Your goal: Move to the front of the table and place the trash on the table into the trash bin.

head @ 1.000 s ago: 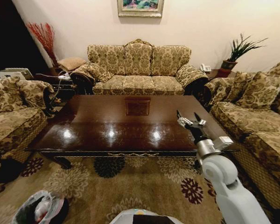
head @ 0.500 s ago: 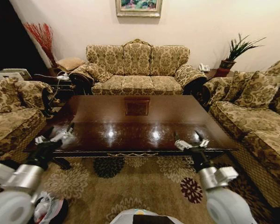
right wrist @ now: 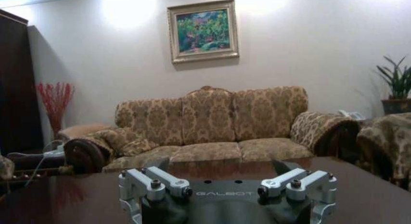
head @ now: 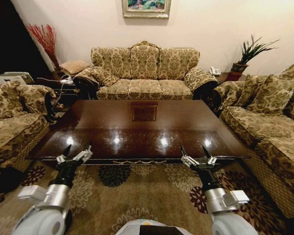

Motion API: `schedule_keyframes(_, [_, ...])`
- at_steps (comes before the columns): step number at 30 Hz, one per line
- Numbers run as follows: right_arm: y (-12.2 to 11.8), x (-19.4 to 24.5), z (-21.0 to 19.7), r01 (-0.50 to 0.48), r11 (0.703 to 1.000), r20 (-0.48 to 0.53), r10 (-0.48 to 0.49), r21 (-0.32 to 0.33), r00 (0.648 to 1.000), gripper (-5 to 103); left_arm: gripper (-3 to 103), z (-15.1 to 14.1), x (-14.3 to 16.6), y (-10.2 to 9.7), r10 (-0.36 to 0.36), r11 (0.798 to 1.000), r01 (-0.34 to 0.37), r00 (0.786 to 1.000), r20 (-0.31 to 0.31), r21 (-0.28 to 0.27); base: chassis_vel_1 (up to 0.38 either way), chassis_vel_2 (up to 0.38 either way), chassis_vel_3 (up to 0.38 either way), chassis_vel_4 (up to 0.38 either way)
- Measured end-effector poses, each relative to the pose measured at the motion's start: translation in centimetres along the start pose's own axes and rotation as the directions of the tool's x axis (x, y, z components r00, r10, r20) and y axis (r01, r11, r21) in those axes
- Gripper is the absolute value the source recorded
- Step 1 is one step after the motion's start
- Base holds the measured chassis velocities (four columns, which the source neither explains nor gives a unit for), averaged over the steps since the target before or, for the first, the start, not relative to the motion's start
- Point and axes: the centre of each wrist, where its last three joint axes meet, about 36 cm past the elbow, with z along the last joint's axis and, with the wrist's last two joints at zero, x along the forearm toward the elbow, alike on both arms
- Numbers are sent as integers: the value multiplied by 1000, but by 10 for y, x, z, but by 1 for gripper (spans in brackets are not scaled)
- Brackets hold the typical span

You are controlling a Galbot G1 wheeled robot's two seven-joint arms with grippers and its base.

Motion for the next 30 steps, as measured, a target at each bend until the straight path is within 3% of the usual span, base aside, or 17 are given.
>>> schedule_keyframes(30, [1, -2, -1, 40, 999, -19, -40, -14, 999, 100, 100, 5, 0, -4, -3, 1000, 3, 1000, -5, -3, 0, 0, 0, 0])
